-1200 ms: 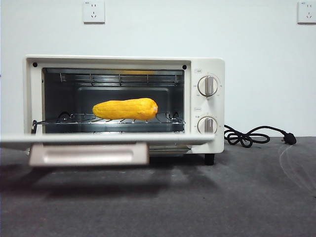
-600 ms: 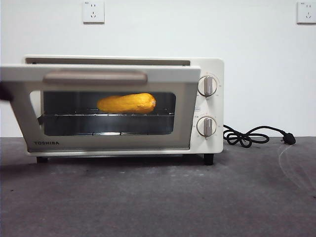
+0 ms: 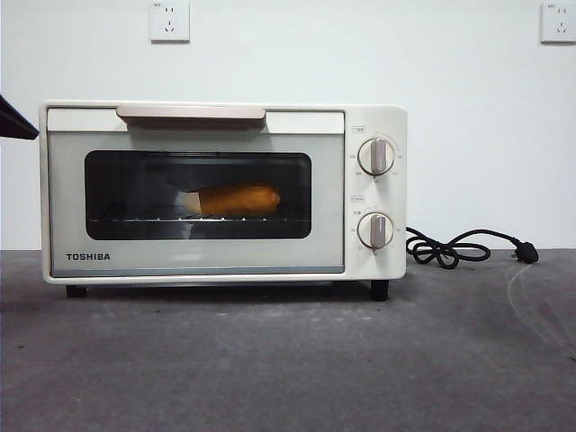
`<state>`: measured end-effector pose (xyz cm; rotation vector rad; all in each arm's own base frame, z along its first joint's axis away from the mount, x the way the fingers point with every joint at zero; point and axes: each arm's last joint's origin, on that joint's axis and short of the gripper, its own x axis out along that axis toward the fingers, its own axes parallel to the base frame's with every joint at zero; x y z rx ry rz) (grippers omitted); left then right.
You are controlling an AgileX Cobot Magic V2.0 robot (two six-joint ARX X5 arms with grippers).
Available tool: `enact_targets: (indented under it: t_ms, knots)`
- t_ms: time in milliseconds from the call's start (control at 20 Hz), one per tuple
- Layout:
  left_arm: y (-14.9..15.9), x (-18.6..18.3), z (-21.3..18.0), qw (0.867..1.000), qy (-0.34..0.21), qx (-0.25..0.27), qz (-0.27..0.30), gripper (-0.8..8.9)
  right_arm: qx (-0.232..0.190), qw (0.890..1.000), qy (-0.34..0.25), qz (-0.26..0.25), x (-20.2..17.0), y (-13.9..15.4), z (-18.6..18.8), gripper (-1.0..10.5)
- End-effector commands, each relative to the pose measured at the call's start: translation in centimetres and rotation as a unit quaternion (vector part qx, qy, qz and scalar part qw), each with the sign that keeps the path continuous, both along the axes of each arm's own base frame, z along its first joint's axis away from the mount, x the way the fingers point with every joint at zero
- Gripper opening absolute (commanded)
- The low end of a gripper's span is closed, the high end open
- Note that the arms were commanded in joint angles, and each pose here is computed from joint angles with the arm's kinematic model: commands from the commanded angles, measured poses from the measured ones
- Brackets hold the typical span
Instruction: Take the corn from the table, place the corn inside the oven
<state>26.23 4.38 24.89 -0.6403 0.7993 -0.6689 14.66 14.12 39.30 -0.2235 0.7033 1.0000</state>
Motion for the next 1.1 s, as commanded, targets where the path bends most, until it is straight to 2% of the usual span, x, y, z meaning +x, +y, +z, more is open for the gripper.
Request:
enact_targets:
  t_ms: [50, 550, 1100]
  knots:
    - [-0.2, 0.3, 0.1, 1.0, 0.002, -0.012, 0.002, -0.08, -0.001, 1.0, 0.002, 0.001, 0.1, 0.1, -0.1, -0.1]
    - [-0.2, 1.2, 0.6, 0.999, -0.03, 0.015, 0.035, -0.08, 0.002, 1.0, 0.006, -0.003, 0.1, 0.1, -0.1, -0.1]
    - [0.1, 2.0, 1.6, 0.996, -0.068, 0.006, 0.062, -0.08, 0.002, 1.0, 0.007, -0.004, 0.1, 0.1, -0.1, -0.1]
